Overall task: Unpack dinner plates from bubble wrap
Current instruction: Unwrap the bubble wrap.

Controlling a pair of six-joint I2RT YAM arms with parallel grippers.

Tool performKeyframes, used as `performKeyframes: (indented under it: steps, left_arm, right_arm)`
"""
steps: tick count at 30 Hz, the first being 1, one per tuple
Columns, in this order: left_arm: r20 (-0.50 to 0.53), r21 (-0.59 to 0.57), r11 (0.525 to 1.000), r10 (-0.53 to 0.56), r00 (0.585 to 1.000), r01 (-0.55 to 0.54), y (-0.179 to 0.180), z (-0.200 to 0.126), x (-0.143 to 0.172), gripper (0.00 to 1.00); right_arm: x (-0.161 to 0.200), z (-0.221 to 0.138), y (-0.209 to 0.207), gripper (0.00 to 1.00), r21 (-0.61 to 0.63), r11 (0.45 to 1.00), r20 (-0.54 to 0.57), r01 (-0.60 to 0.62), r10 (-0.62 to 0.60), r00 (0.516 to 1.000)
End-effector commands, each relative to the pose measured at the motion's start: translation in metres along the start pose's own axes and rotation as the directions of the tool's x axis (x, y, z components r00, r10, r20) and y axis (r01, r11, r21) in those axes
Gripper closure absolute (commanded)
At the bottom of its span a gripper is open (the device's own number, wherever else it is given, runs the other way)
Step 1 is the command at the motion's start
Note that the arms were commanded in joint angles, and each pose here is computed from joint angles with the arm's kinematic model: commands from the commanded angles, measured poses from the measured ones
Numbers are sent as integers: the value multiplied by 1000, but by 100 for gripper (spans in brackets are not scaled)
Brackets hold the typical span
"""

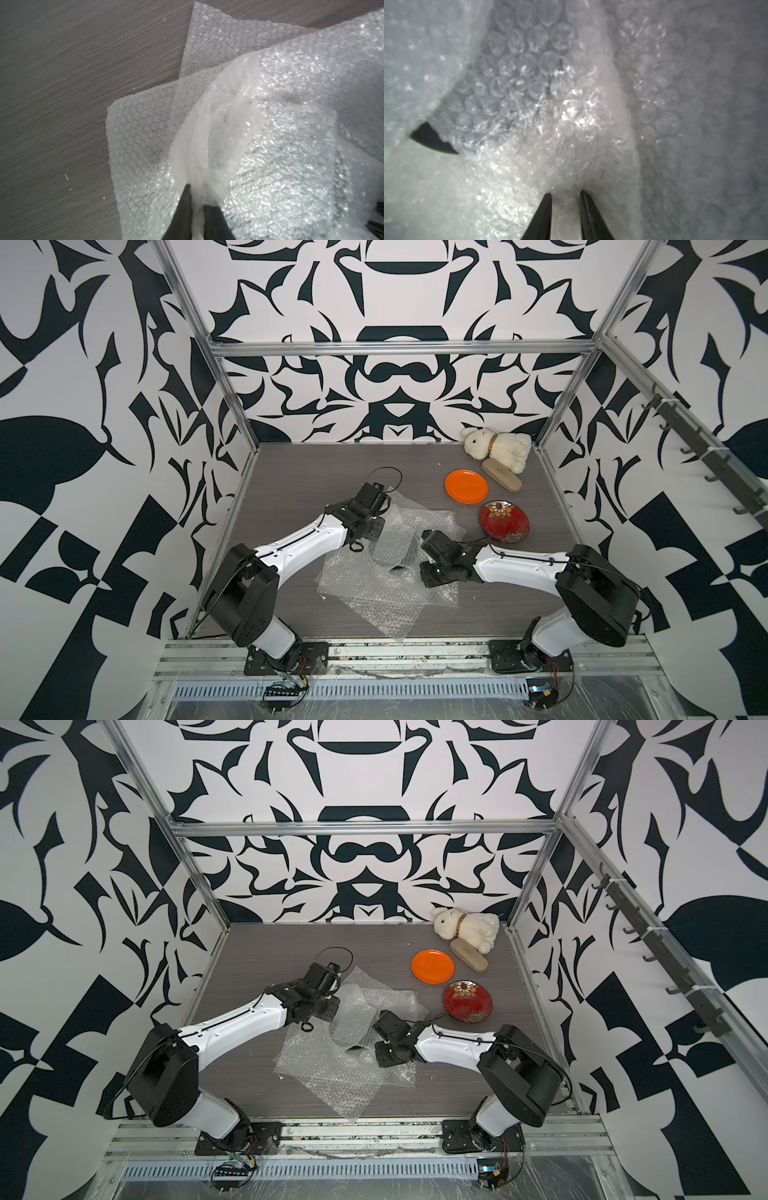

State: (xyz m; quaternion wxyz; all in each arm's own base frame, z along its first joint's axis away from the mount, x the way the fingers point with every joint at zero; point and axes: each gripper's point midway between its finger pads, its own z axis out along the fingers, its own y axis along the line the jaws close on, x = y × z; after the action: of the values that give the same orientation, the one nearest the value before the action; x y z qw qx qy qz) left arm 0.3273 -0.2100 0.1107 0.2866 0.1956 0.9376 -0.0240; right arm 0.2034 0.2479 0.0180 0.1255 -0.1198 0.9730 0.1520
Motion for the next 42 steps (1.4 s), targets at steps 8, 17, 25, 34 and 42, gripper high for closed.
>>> performKeyframes:
  steps: [8,17,25,34,42]
  left_arm:
    - [-73,72,978,-191,979,196,25,26,-2,82]
    - [-152,-33,964,-264,952,262,57,55,7,78]
    - [-146,-122,968,-236,961,220,75,68,-2,75]
    - [-157,-194,959,-238,958,206,88,76,-10,66]
    - [-26,-175,962,-219,975,211,95,8,-53,47]
  right_arm:
    - [20,13,-13,71,44,999,-71,-12,15,997]
    - [21,14,-10,71,28,1000,-73,-13,15,997]
    - [24,15,-10,71,21,1000,-83,-17,18,996]
    - [23,15,-8,71,15,1000,-80,-18,19,997]
    - [21,14,-8,71,15,1000,-73,-18,19,997]
